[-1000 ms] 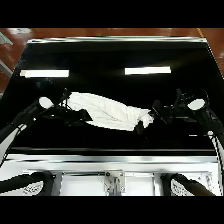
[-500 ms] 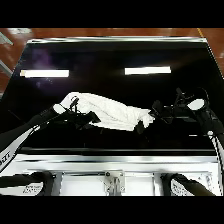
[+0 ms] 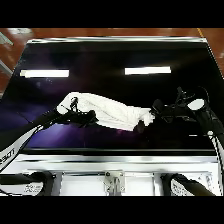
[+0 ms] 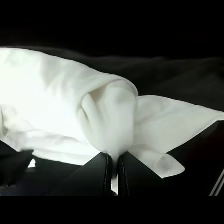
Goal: Fold the shirts.
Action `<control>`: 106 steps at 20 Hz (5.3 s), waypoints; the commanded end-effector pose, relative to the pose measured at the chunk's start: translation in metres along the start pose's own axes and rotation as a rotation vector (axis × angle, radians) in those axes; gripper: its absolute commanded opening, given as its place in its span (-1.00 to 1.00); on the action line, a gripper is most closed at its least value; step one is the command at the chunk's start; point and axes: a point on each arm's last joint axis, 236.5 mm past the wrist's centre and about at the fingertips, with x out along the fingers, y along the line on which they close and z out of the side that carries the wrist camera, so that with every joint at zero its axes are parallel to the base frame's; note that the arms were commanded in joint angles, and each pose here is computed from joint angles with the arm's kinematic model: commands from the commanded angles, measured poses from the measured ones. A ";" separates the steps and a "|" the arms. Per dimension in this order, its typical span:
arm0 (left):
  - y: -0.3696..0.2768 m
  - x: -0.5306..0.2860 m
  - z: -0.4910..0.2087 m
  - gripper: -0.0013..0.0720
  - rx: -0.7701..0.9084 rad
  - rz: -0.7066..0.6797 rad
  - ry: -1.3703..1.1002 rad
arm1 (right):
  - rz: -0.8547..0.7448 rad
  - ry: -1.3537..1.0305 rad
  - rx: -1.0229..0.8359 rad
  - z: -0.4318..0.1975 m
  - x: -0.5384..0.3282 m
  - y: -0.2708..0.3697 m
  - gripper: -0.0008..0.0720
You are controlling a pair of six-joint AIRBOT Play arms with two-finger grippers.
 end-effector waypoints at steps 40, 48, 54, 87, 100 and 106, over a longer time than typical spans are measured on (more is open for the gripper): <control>-0.060 -0.351 -0.103 -0.87 0.432 -0.087 -0.516 | -0.015 -0.738 -0.647 -0.033 -0.363 0.162 -0.81; 0.016 -0.265 -0.017 -0.87 0.167 -0.023 -0.582 | 0.098 -0.436 -0.412 0.052 -0.209 0.145 -0.81; 0.043 -0.227 0.028 -0.87 0.130 0.063 -0.551 | 0.143 -0.591 -0.484 0.132 -0.047 0.200 -0.81; 0.175 -0.149 -0.045 0.99 -0.245 0.093 -0.082 | -0.110 0.178 -0.333 0.056 0.038 0.011 0.76; 0.147 -0.105 -0.030 -0.87 -0.208 0.035 -0.026 | -0.127 0.332 -0.401 0.006 0.105 0.013 0.76; 0.112 -0.126 -0.013 -0.87 -0.077 -0.025 -0.034 | 0.015 0.301 -0.295 0.003 0.138 0.041 0.76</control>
